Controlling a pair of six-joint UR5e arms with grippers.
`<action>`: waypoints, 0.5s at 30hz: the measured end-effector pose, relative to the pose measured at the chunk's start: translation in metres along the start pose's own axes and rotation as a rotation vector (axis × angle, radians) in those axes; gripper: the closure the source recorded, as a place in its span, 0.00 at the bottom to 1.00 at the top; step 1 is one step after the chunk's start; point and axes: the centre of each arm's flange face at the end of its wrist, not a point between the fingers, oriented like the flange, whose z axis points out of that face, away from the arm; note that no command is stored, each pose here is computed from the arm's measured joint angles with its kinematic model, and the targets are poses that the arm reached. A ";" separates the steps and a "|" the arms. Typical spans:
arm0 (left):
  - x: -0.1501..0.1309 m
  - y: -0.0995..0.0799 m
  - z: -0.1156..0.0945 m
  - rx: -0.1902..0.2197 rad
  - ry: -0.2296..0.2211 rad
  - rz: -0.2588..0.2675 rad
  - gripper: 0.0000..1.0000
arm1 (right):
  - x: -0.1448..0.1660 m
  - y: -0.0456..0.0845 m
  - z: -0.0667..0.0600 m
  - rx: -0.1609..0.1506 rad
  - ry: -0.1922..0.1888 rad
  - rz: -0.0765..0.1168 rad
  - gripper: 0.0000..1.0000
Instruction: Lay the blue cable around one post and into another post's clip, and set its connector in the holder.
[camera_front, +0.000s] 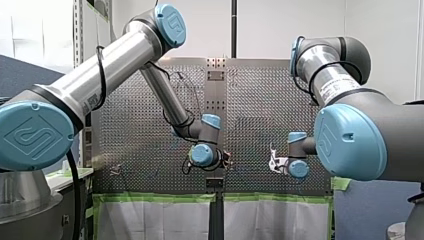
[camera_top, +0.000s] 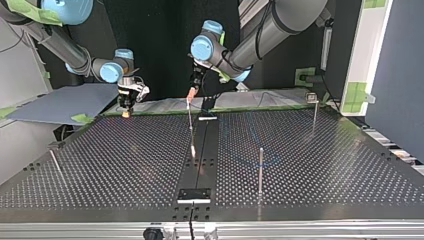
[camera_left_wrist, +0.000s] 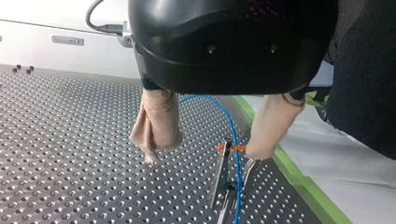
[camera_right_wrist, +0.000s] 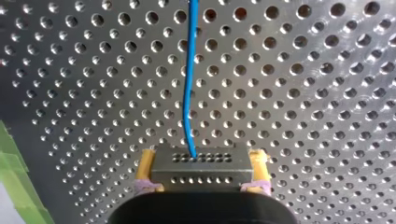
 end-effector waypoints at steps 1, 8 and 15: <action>0.000 0.000 0.000 0.001 0.001 0.000 0.00 | 0.000 0.000 0.000 0.000 0.000 0.000 0.99; 0.000 0.000 -0.001 -0.001 0.003 -0.002 0.00 | -0.001 0.000 0.000 0.001 0.000 0.001 0.99; 0.000 -0.003 -0.001 0.017 -0.001 -0.014 0.00 | -0.002 0.000 0.000 0.000 0.001 0.001 0.99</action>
